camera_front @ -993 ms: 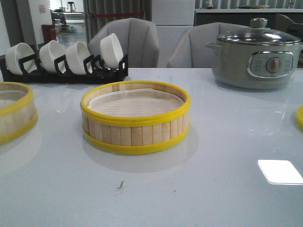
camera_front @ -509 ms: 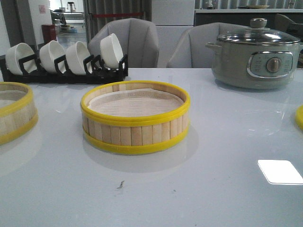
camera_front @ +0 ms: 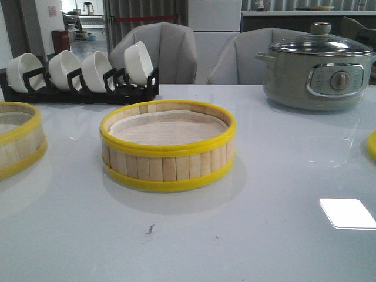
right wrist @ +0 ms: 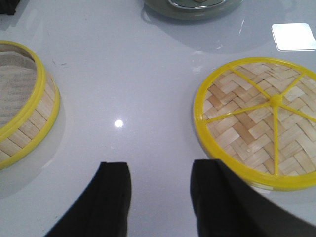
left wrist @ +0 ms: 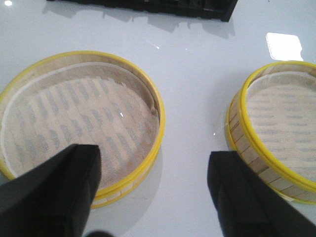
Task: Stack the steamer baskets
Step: 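Move the left gripper over the nearby bamboo basket and lower to its rim, then close the left gripper on the basket rim and lift it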
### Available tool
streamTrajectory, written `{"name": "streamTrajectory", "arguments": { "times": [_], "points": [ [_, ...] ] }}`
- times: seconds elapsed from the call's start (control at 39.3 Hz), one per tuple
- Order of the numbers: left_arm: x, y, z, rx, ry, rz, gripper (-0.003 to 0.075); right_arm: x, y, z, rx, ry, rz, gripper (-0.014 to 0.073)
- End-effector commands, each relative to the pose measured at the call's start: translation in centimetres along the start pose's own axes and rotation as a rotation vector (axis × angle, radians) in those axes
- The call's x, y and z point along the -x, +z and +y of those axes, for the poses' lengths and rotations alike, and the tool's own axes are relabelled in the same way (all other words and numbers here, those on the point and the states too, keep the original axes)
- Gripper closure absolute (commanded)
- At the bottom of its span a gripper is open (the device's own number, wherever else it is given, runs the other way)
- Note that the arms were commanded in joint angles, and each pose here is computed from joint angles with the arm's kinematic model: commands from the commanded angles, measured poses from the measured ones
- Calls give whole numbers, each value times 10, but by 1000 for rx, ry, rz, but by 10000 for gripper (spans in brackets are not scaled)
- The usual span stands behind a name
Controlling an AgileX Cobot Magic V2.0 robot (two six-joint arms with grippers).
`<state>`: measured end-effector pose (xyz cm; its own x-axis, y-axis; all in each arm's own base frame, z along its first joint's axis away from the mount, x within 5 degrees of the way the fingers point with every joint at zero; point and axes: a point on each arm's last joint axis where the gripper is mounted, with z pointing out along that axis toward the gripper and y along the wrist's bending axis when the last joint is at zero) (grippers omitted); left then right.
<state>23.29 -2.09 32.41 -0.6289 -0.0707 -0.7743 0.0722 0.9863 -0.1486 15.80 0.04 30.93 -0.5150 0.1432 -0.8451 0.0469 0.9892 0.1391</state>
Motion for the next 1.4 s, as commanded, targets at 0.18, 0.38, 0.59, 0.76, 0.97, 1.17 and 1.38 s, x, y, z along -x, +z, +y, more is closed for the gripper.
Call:
{"name": "streamTrajectory", "arguments": {
  "times": [0.18, 0.38, 0.59, 0.76, 0.97, 1.17, 1.38],
  "points": [
    [25, 56, -4, -13, -3, -6, 206, 18, -7, 1, 1, -15, -110, 203],
    [37, 95, -29, -53, 92, 6, 206, 18, -7, 1, 1, -14, -113, 203],
    [35, 132, -31, -49, 95, 63, 206, 18, -7, 1, 1, -14, -113, 203],
    [21, 160, -27, -36, 93, 108, 206, 18, -7, 1, 1, -14, -113, 203],
    [4, 187, -23, -23, 90, 167, 207, 19, -7, 1, 1, -14, -127, 203],
    [-1, 195, -22, -18, 63, 176, 312, 21, -7, 1, 2, -14, -146, 203],
    [10, 193, -25, -25, 46, 148, 619, 22, -8, 1, 2, -14, -153, 203]
  ]
}}
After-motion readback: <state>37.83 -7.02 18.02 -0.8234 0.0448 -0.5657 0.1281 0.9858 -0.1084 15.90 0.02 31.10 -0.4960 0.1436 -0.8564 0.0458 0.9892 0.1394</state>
